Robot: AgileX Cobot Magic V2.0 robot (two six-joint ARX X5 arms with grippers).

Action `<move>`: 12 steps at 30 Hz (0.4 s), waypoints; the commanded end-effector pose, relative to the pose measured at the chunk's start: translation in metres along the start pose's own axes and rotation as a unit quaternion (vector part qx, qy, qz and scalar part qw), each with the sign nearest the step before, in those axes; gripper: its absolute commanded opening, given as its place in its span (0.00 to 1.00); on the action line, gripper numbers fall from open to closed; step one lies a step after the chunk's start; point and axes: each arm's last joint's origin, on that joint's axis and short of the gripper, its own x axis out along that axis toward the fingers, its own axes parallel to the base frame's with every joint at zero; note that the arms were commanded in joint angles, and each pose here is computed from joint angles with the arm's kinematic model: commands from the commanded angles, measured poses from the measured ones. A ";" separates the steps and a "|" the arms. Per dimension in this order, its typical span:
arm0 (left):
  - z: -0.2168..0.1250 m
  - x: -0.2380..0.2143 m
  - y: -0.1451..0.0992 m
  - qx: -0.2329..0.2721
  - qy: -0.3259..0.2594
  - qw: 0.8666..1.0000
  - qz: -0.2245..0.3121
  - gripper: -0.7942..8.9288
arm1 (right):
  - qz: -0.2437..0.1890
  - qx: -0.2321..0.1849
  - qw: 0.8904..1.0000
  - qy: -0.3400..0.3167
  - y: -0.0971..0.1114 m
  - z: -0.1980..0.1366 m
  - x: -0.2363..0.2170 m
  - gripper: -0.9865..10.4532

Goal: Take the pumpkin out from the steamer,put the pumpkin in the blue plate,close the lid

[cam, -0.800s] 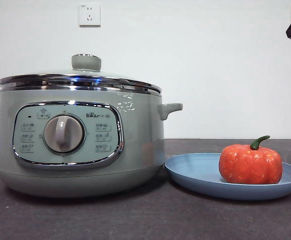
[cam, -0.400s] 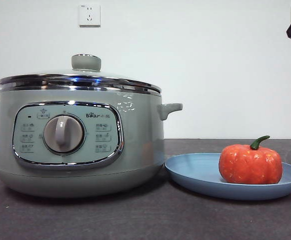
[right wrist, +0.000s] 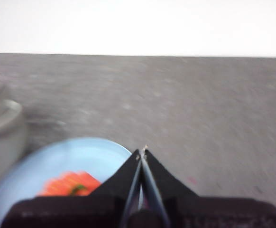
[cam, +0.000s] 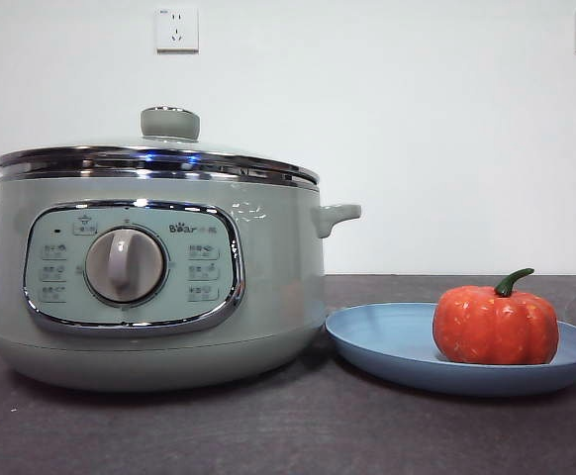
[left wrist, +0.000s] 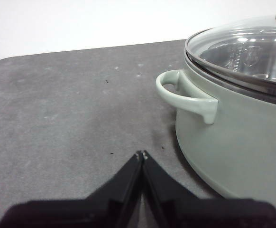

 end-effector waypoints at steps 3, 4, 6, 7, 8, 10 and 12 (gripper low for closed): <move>-0.005 0.001 0.000 0.000 0.006 1.000 -0.001 0.08 | -0.023 -0.001 1.000 -0.013 -0.005 -0.033 0.002 0.09; -0.005 0.001 0.000 0.000 0.006 1.000 -0.002 0.08 | -0.024 -0.001 1.000 -0.014 -0.005 -0.037 0.002 0.09; -0.005 0.001 0.000 0.000 0.006 1.000 -0.002 0.08 | -0.025 -0.001 1.000 -0.017 -0.005 -0.047 0.003 0.09; -0.005 0.001 0.000 0.000 0.006 1.000 -0.001 0.08 | -0.024 0.000 1.000 -0.015 -0.005 -0.050 0.003 0.09; -0.005 0.001 0.000 0.000 0.006 1.000 -0.002 0.08 | -0.025 0.002 1.000 -0.007 -0.005 -0.052 0.002 0.09; -0.005 0.001 0.000 0.000 0.006 1.000 -0.002 0.08 | -0.025 0.007 1.000 -0.005 -0.005 -0.053 0.002 0.09; -0.004 0.001 0.000 0.000 0.006 1.000 -0.002 0.08 | -0.026 0.008 1.000 -0.002 -0.005 -0.053 0.003 0.09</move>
